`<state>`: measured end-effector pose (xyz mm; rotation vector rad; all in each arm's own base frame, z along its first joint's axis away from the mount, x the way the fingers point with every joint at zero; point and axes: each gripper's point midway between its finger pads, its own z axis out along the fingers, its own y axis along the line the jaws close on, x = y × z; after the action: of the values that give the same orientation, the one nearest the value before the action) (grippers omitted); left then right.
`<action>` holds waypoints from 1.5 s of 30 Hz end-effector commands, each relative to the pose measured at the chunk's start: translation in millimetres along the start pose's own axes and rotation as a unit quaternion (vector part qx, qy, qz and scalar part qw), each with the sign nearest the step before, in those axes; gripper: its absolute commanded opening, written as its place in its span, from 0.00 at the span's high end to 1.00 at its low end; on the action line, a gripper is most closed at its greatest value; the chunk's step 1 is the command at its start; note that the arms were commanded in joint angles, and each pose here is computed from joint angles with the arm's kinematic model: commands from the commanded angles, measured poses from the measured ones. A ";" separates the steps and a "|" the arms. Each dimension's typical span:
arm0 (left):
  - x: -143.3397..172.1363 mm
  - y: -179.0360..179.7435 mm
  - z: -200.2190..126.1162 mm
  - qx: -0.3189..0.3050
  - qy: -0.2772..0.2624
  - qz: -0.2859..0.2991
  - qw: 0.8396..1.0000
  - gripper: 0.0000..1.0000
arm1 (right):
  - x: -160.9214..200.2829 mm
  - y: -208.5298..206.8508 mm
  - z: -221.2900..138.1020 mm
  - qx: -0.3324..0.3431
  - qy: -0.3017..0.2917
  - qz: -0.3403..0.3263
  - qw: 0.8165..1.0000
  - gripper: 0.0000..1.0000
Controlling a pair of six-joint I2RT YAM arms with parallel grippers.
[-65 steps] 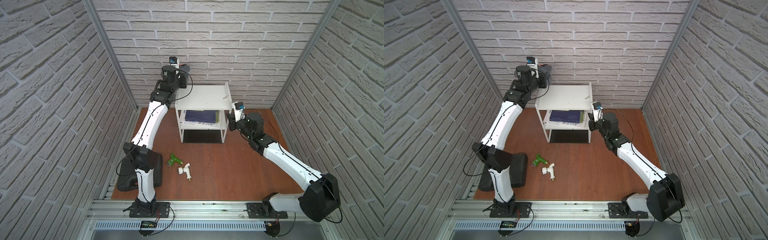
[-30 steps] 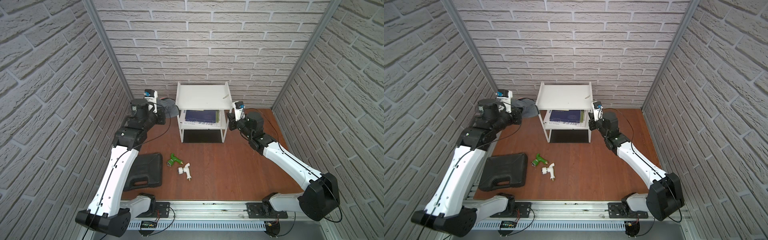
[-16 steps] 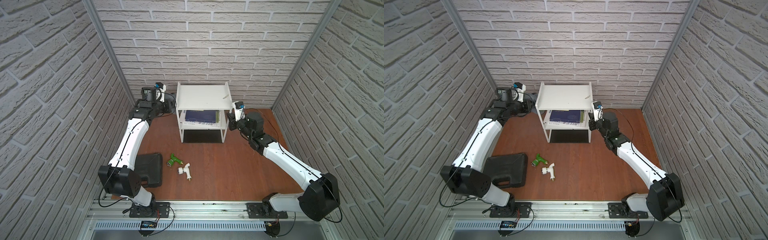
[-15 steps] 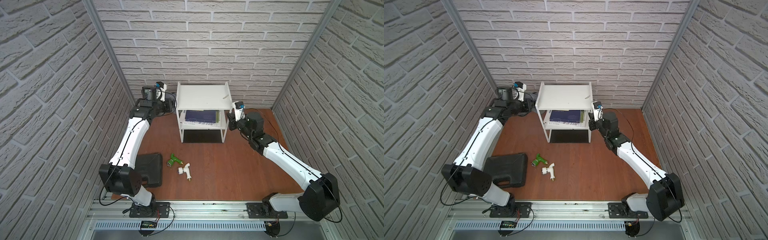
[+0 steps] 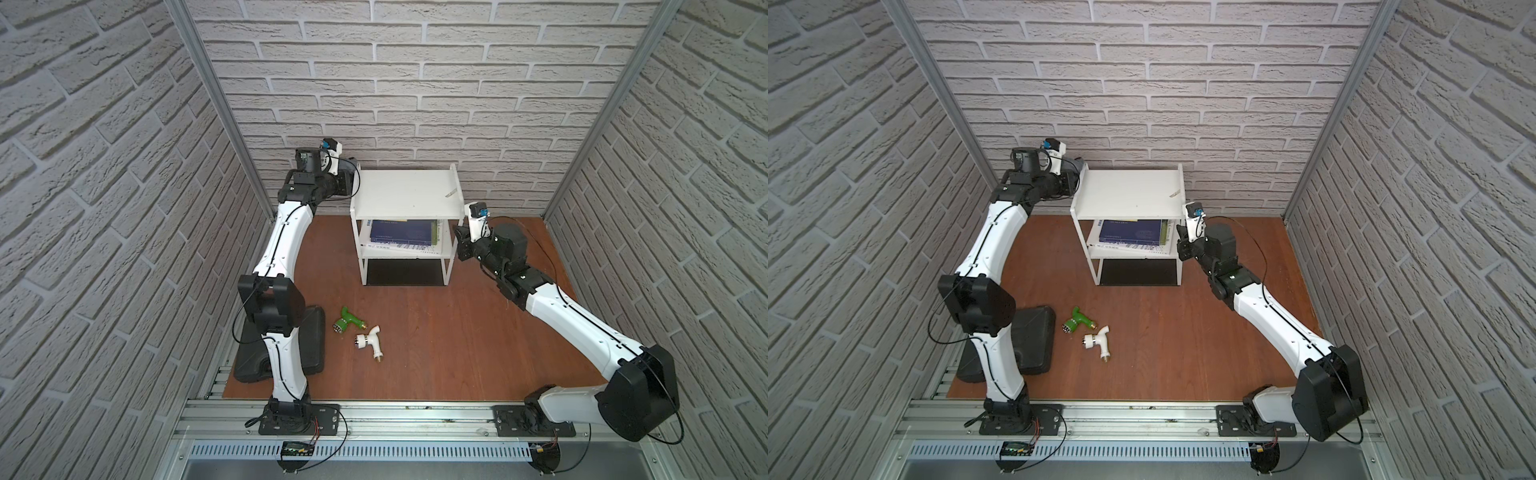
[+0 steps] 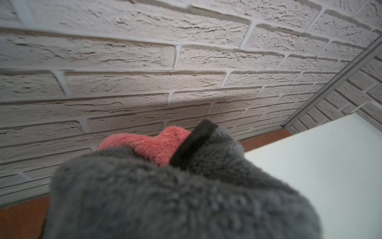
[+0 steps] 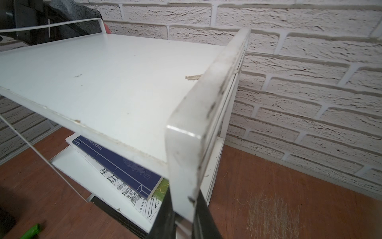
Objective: Wipe the bookshelf clean with a cloth
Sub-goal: Wipe the dust from the shelf.
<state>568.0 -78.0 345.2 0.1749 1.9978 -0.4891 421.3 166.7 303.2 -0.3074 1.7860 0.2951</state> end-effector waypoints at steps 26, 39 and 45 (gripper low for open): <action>2.2 -183.1 -90.0 0.055 -0.035 0.072 0.995 1.00 | 6.3 28.4 1.8 -0.066 0.016 0.029 0.997 0.97; 43.1 -224.3 -19.3 0.074 0.044 0.103 0.991 1.00 | 3.6 31.8 10.0 -0.075 0.015 0.046 0.996 0.97; 30.8 -103.0 -21.5 -0.137 0.032 0.060 0.988 1.00 | 6.0 29.5 7.4 -0.069 0.020 0.041 0.997 0.97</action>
<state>481.0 -239.8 375.1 0.3518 1.9962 -0.4061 420.9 173.5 303.2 -0.3317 1.7925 0.3347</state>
